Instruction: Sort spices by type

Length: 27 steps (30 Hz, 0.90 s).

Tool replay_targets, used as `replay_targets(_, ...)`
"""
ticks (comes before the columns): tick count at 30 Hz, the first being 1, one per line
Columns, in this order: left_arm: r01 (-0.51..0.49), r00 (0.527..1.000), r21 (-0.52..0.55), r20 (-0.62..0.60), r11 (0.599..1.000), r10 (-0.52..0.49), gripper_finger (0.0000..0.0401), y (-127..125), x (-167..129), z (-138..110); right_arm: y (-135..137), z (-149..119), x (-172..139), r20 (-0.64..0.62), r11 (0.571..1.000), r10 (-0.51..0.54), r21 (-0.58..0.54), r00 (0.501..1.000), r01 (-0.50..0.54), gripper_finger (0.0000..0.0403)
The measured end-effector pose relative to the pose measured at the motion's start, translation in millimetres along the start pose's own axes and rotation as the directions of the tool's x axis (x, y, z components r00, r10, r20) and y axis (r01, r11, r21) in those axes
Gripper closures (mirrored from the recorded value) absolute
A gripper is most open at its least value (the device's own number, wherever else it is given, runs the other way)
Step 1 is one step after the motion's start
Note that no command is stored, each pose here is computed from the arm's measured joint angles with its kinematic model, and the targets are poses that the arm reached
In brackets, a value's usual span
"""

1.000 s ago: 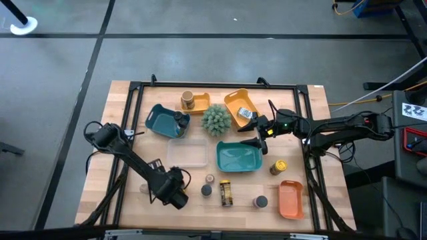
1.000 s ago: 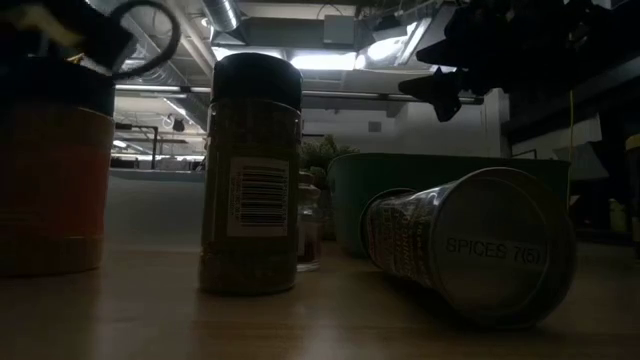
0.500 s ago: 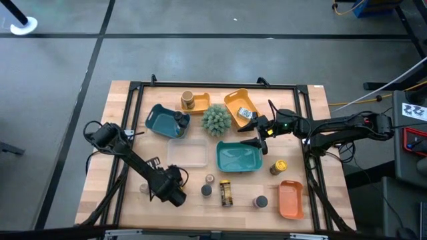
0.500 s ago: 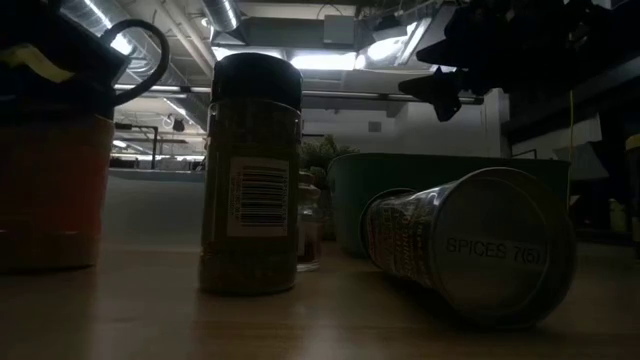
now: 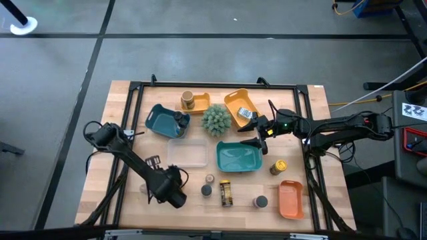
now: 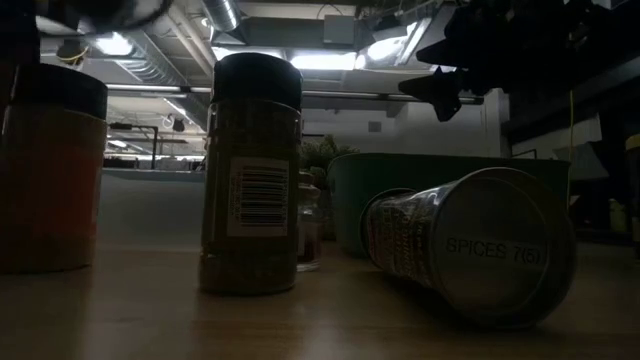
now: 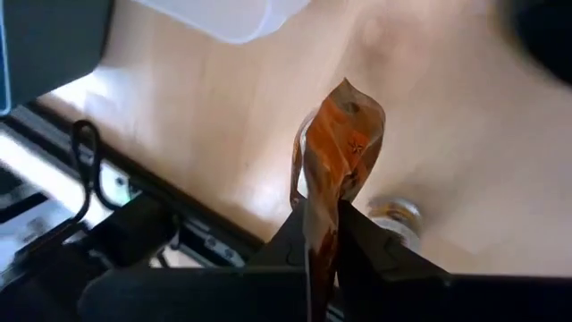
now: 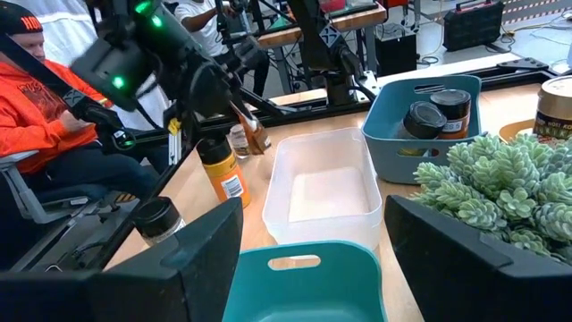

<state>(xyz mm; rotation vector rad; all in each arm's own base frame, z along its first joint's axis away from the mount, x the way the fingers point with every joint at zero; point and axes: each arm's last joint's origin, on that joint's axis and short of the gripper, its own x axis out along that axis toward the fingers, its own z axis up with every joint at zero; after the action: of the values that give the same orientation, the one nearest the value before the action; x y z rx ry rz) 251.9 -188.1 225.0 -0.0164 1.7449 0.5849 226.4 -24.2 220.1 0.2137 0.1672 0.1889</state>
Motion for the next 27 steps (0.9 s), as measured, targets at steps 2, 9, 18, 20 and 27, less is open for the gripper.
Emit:
replay_targets(2, 0.041, 0.999, 0.004, 0.026, 0.999, -0.042, 0.039, 4.7, -10.1, -1.8, 0.0, 0.0, 0.0, 0.0, 1.0, 0.0, 0.0, 1.0, 0.0, 0.013)
replay_targets(9, 0.2, 0.975, -0.089, 0.117, 0.976, -0.189, 0.0395, 37.1, -47.4, -16.9, -0.1, 0.0, 0.0, 0.0, 1.0, 0.0, 0.001, 1.0, 0.0, 0.013)
replay_targets(18, 0.311, 0.849, -0.269, 0.51, 0.912, -0.14, 0.0395, 84.9, -78.0, -25.5, -0.1, 0.0, 0.0, 0.0, 1.0, -0.001, 0.002, 1.0, 0.001, 0.013)
replay_targets(20, 0.339, 0.769, -0.309, 0.635, 0.889, -0.073, 0.0395, 88.9, -82.7, -16.7, 0.0, 0.0, 0.0, 0.0, 1.0, 0.0, 0.002, 1.0, 0.0, 0.013)
replay_targets(27, 0.406, 0.539, -0.237, 0.842, 0.883, -0.022, 0.0387, 74.8, -94.1, 44.2, 0.0, 0.1, 0.0, 0.001, 1.0, 0.0, 0.002, 1.0, 0.0, 0.013)
